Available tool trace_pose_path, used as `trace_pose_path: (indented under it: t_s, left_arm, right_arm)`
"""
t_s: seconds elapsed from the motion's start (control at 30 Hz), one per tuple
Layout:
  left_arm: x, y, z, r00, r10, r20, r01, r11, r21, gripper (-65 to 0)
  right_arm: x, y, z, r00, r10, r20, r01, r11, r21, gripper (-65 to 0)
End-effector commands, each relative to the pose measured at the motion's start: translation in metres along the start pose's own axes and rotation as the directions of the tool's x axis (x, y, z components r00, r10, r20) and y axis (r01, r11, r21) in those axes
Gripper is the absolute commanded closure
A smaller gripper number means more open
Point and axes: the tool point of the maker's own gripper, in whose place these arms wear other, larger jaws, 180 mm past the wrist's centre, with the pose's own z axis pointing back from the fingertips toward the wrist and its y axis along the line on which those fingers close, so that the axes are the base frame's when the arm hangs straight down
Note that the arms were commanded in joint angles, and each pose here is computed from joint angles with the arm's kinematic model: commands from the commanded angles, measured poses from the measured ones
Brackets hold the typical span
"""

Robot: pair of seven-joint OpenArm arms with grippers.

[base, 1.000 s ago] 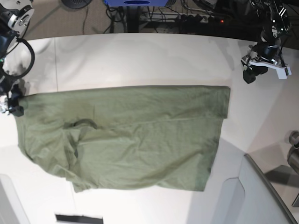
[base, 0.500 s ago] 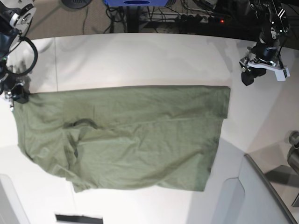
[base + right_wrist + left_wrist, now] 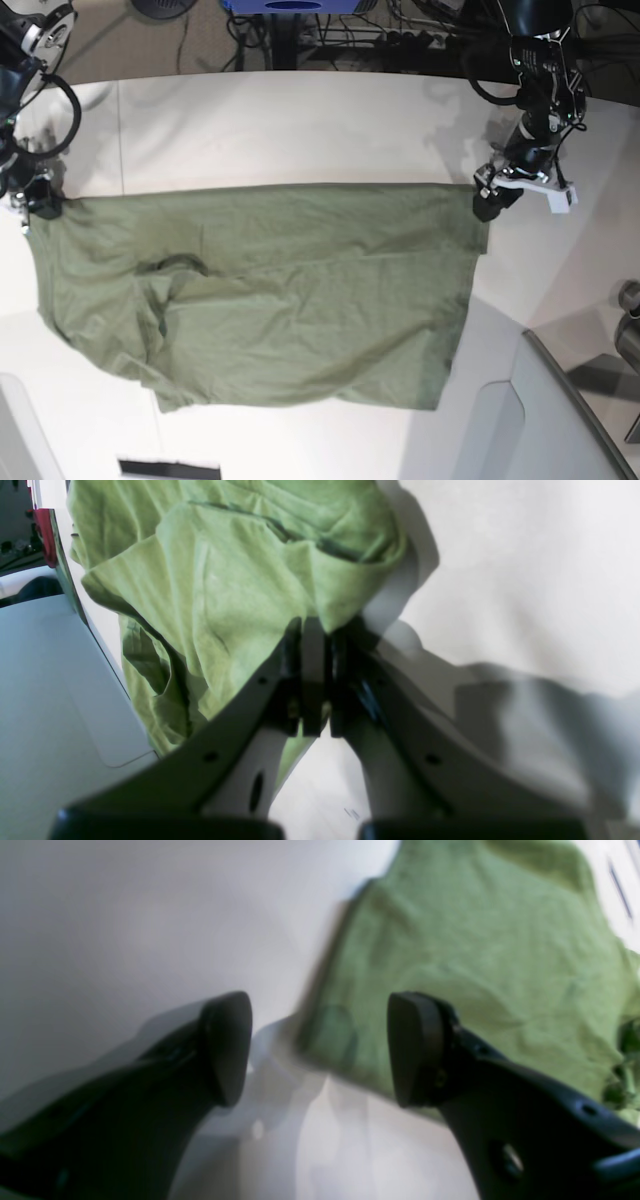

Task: Layout the t-shirt on the table in an organized manner, then fold the t-shirt properly
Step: 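Grasp the shirt's corners with both grippers at the folded edge, then pull the grasped corners away from the hem to straighten the shirt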

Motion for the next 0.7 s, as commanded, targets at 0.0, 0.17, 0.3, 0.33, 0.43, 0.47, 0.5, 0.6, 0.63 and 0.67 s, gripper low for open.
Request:
trace_pose_path:
  t_s: [0.0, 0.17, 0.3, 0.33, 0.43, 0.47, 0.5, 0.6, 0.63, 0.67]
  left_arm:
    - [-0.01, 0.002, -0.001, 0.999, -0.006, -0.05, 0.007, 1.0, 0.012, -41.0]
    - [-0.023, -0.01, -0.009, 0.997, 0.017, -0.069, -0.018, 1.0, -0.008, -41.0]
    - [-0.028, -0.01, -0.011, 0.996, 0.024, -0.083, -0.024, 1.0, -0.007, -30.8]
    - [-0.028, -0.011, -0.014, 0.996, 0.03, -0.083, -0.03, 1.0, -0.007, -25.2]
    - [-0.032, -0.009, -0.02, 0.994, 0.053, -0.097, -0.053, 0.999, 0.0, -9.4]
    - [-0.033, -0.007, -0.02, 0.993, 0.059, -0.098, -0.059, 0.998, 0.005, -4.4]
    - [-0.032, -0.007, -0.02, 0.994, 0.06, -0.096, -0.06, 0.998, 0.005, 0.0]
    - [-0.028, -0.007, -0.019, 0.994, 0.055, -0.09, -0.055, 0.998, 0.005, 0.0]
    - [-0.027, -0.006, -0.02, 0.995, 0.053, -0.09, -0.052, 0.999, 0.006, 0.0]
    - [-0.026, -0.006, -0.019, 0.994, 0.051, -0.092, -0.05, 0.999, 0.006, 0.0]
  right_arm:
    - [0.014, 0.007, 0.003, 1.0, 0.022, 0.021, -0.023, 1.0, 0.008, -0.6]
    - [0.014, 0.007, 0.003, 1.0, 0.022, 0.021, -0.023, 1.0, 0.008, -0.6]
    - [0.014, 0.006, 0.003, 1.0, 0.022, 0.02, -0.023, 1.0, 0.006, -0.6]
    - [0.014, 0.006, 0.003, 1.0, 0.022, 0.02, -0.023, 1.0, 0.006, -0.6]
    - [0.014, 0.006, 0.003, 1.0, 0.024, 0.02, -0.024, 1.0, 0.005, -0.6]
    - [0.013, 0.006, 0.003, 1.0, 0.026, 0.018, -0.026, 1.0, 0.005, -0.6]
    - [0.013, 0.006, 0.003, 1.0, 0.027, 0.015, -0.027, 1.0, 0.005, -0.6]
    - [0.008, 0.006, 0.003, 1.0, 0.029, -0.009, -0.029, 1.0, 0.005, -0.6]
    - [0.007, 0.007, 0.003, 0.999, 0.03, -0.016, -0.03, 1.0, 0.008, -0.6]
    - [0.007, 0.008, 0.003, 0.999, 0.036, -0.021, -0.036, 0.999, 0.013, -0.6]
